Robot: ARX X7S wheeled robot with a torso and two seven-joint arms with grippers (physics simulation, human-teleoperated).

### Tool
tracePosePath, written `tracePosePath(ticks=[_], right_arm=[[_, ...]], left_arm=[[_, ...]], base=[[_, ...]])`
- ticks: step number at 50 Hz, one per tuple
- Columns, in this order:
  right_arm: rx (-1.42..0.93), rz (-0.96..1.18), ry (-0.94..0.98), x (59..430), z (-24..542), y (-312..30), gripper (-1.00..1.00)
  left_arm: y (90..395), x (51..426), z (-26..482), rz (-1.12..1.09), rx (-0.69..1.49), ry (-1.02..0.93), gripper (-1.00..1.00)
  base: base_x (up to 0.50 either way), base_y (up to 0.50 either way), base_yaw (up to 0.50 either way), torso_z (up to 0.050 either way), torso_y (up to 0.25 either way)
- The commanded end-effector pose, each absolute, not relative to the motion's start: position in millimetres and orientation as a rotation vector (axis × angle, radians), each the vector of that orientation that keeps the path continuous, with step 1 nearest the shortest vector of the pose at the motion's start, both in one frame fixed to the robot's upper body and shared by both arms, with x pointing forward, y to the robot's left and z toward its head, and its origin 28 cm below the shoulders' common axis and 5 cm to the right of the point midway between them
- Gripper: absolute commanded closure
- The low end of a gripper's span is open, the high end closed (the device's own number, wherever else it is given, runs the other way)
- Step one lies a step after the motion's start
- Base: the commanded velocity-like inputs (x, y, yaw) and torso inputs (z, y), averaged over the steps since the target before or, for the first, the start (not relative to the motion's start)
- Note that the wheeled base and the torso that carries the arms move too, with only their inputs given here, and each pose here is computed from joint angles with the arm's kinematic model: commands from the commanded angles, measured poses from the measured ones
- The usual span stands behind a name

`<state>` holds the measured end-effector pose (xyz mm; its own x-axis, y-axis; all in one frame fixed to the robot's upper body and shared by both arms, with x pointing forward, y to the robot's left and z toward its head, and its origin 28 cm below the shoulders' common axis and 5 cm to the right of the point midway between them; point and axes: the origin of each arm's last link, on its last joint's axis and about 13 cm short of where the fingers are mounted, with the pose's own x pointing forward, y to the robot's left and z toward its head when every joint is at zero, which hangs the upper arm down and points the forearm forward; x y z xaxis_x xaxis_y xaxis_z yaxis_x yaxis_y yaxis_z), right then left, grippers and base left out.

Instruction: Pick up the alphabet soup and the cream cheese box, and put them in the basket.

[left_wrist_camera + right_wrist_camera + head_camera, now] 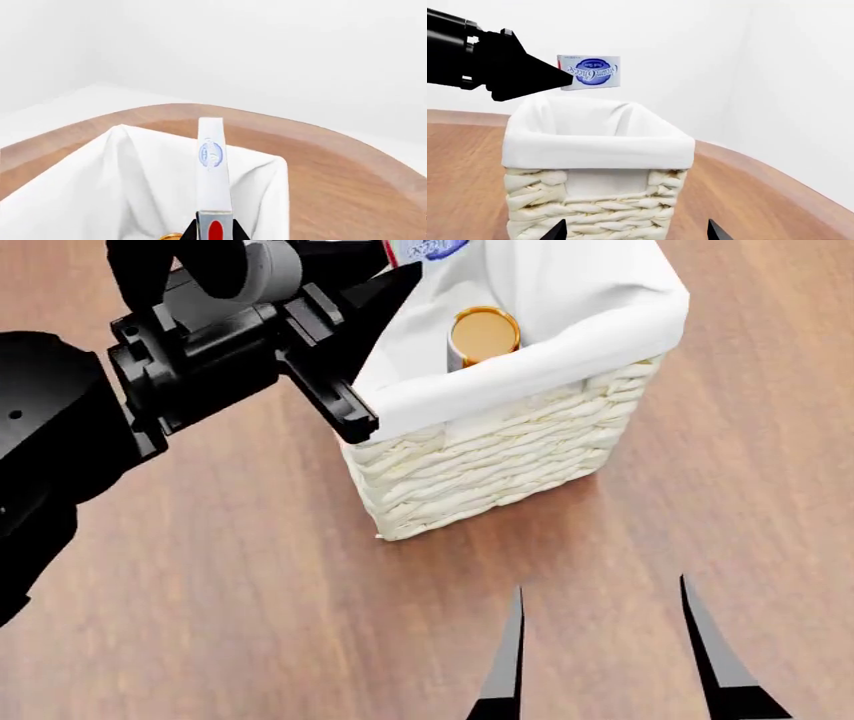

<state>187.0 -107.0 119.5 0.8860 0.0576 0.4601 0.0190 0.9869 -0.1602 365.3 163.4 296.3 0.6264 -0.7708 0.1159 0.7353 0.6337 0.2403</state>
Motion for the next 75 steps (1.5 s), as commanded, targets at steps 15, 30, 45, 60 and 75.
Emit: tracePosePath(ticks=[15, 30, 45, 60, 75], right_arm=[[-0.162, 0.026, -0.478, 186.8, 118.7, -106.4, -1.00], [-0.159, 0.026, -0.474, 186.1, 117.5, -107.2, -1.00], [-0.160, 0.029, -0.472, 186.0, 116.3, -106.6, -1.00], [-0.158, 0.030, -0.468, 186.3, 116.2, -107.1, -1.00], [-0.151, 0.042, -0.455, 189.1, 111.8, -103.1, -1.00]], left_arm=[[160.6, 376.4, 285.0, -0.879, 0.176, -0.161, 1.00], [159.9, 376.8, 285.3, -0.880, 0.177, -0.164, 1.00], [161.2, 376.0, 286.0, -0.879, 0.173, -0.166, -1.00], [161.8, 365.2, 288.2, -0.783, 0.206, -0.259, -1.00], [162.1, 284.5, 242.6, -0.463, 0.170, -0.632, -1.00]], base=[[0.00, 0.00, 0.00, 0.001, 0.001], [0.00, 0.00, 0.00, 0.000, 0.001], [0.00, 0.00, 0.00, 0.000, 0.001], [0.00, 0.00, 0.00, 0.000, 0.000], [0.00, 0.00, 0.00, 0.000, 0.000]])
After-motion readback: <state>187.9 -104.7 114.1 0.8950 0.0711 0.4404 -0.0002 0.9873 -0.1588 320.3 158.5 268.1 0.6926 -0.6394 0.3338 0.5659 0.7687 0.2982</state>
